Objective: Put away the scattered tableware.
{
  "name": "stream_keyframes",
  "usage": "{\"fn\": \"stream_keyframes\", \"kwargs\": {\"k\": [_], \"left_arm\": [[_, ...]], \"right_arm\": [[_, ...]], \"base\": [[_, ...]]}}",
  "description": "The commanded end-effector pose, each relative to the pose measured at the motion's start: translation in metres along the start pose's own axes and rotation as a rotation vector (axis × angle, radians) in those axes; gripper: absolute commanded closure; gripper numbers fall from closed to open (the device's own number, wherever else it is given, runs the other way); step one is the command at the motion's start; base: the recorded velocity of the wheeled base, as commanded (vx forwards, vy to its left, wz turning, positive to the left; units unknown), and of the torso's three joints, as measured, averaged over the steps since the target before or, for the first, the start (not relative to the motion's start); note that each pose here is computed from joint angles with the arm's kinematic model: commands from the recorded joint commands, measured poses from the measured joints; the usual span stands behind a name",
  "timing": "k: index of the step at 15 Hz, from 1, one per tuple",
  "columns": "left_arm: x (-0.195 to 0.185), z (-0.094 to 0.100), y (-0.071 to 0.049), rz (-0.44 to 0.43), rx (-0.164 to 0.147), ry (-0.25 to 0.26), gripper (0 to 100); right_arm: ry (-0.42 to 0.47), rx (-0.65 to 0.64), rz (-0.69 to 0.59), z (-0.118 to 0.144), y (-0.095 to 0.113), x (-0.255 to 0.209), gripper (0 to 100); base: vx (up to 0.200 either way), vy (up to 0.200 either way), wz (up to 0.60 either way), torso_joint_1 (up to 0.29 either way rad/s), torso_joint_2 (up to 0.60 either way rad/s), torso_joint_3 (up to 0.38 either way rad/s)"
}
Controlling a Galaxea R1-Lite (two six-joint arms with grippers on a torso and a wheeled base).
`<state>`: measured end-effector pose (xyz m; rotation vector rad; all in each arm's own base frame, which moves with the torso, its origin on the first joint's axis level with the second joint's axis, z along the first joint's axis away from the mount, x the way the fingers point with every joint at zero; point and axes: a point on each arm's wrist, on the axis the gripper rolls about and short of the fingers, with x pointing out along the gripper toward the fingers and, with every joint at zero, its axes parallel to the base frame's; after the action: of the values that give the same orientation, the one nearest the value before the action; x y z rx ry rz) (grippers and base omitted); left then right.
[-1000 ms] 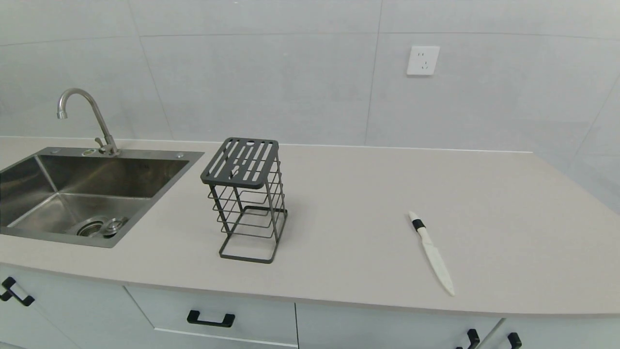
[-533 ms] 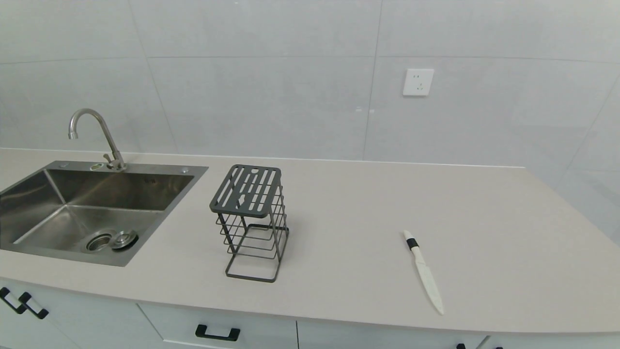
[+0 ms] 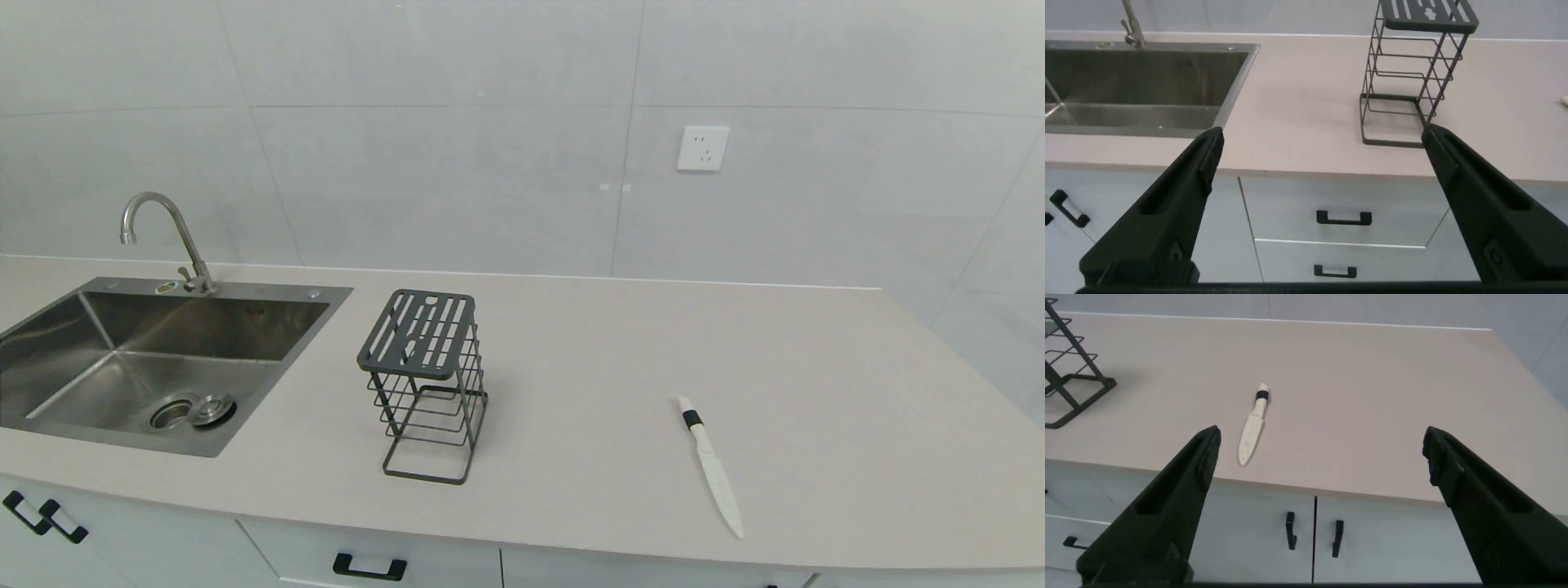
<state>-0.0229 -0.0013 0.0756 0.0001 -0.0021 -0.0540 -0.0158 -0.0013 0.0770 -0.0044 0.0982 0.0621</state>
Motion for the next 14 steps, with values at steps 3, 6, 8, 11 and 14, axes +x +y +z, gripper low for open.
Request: {"fn": "stream_keyframes", "kwargs": {"k": [3, 6, 8, 11, 14], "left_arm": [[0.0001, 0.0002, 0.0, 0.002, -0.003, -0.001, 0], [0.0001, 0.0002, 0.0, 0.002, -0.001, -0.001, 0], [0.0001, 0.0002, 0.0, 0.002, 0.002, -0.001, 0], [0.0001, 0.0002, 0.0, 0.003, 0.0, -0.001, 0], [0.0001, 0.0002, 0.0, 0.002, 0.003, -0.001, 0]], "right_arm": [[0.0, -0.001, 0.001, 0.0001, 0.0, 0.0001, 0], [0.001, -0.001, 0.001, 0.0, 0.0, 0.0001, 0], [-0.006, 0.004, -0.033, 0.0, 0.0005, -0.0004, 0], [-0.093, 0.002, -0.074, -0.0021, 0.0017, -0.0069, 0], [-0.094, 0.004, -0.073, -0.0024, 0.0016, -0.0068, 0]], "base": [[0.0, 0.0, -0.4, 0.0, 0.0, 0.002], [0.0, 0.0, 0.0, 0.0, 0.0, 0.0], [0.0, 0.0, 0.0, 0.0, 0.0, 0.0], [0.0, 0.0, 0.0, 0.0, 0.0, 0.0], [0.0, 0.0, 0.0, 0.0, 0.0, 0.0]]}}
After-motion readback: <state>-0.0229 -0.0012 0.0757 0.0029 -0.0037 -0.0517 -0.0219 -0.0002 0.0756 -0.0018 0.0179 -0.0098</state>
